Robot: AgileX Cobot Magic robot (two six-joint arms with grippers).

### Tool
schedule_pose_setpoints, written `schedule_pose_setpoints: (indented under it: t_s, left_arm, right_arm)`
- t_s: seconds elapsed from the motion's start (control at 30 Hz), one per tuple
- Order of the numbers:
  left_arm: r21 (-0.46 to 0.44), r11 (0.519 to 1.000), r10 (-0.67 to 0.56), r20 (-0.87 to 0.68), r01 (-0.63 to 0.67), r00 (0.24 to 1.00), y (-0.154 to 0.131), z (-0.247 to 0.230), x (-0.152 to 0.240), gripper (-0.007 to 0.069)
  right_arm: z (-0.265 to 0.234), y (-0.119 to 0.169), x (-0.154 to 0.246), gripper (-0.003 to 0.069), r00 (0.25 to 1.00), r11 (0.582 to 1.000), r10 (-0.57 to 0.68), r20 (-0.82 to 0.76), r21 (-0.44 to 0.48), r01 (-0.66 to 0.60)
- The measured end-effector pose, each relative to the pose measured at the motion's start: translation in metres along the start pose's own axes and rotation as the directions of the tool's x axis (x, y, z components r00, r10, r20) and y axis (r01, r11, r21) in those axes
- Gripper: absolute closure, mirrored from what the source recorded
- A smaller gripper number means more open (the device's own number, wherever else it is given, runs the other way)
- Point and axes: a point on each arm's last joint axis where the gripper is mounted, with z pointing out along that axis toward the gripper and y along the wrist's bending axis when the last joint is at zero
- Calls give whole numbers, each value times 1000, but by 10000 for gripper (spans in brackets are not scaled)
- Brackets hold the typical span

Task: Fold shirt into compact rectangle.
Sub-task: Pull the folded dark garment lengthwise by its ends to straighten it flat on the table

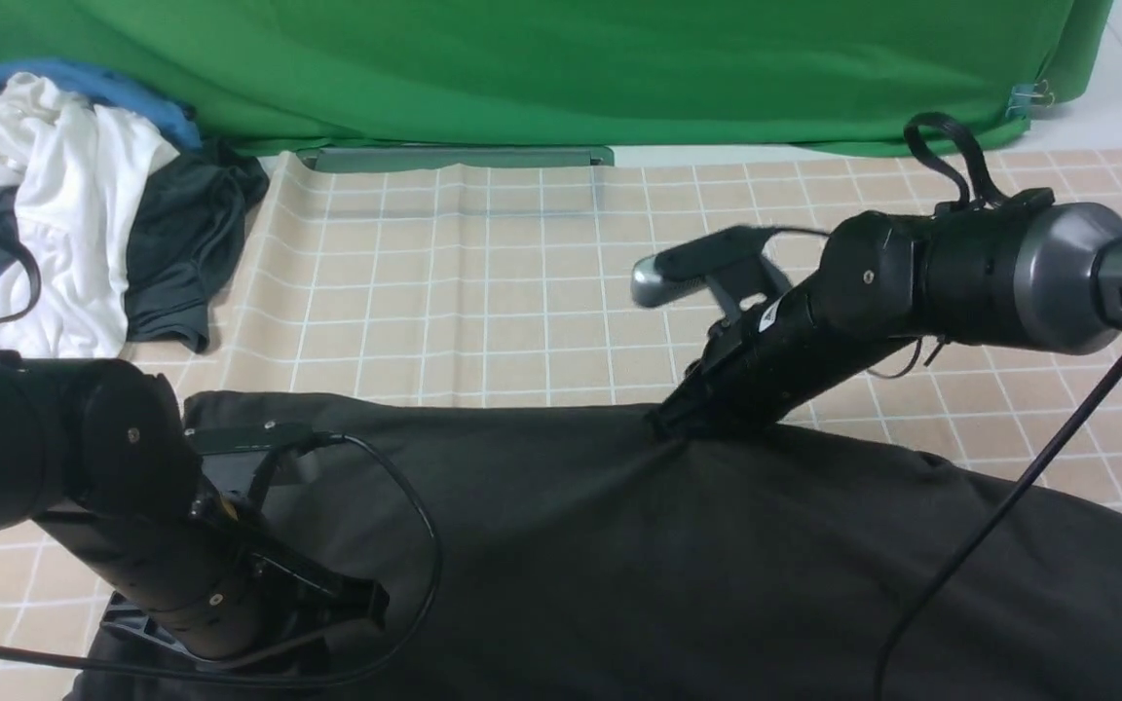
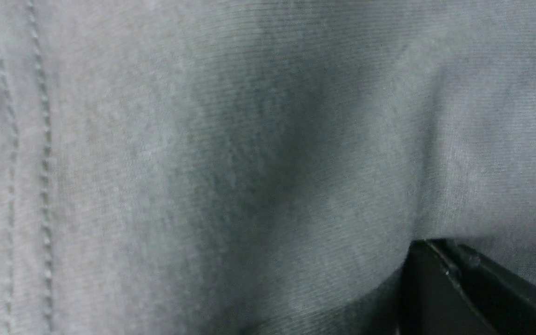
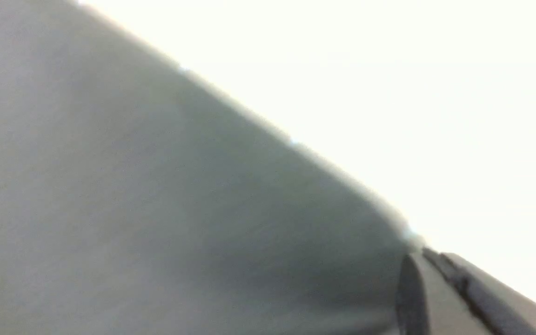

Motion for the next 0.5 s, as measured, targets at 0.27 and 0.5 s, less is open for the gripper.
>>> schedule_pose_setpoints:
  t_s: [0.27,0.5]
  left_arm:
    - [3,1000,-7,9,7,1000,-1,-2,-1,607]
    - [19,1000,18,108,-20,994,-4,-27,0,607]
  right_arm:
    - [-32,-30,-7,620,996,1000,23,-89,23,-21]
    - [-137,-68,-3,620,993,992,74,-94,107,-64]
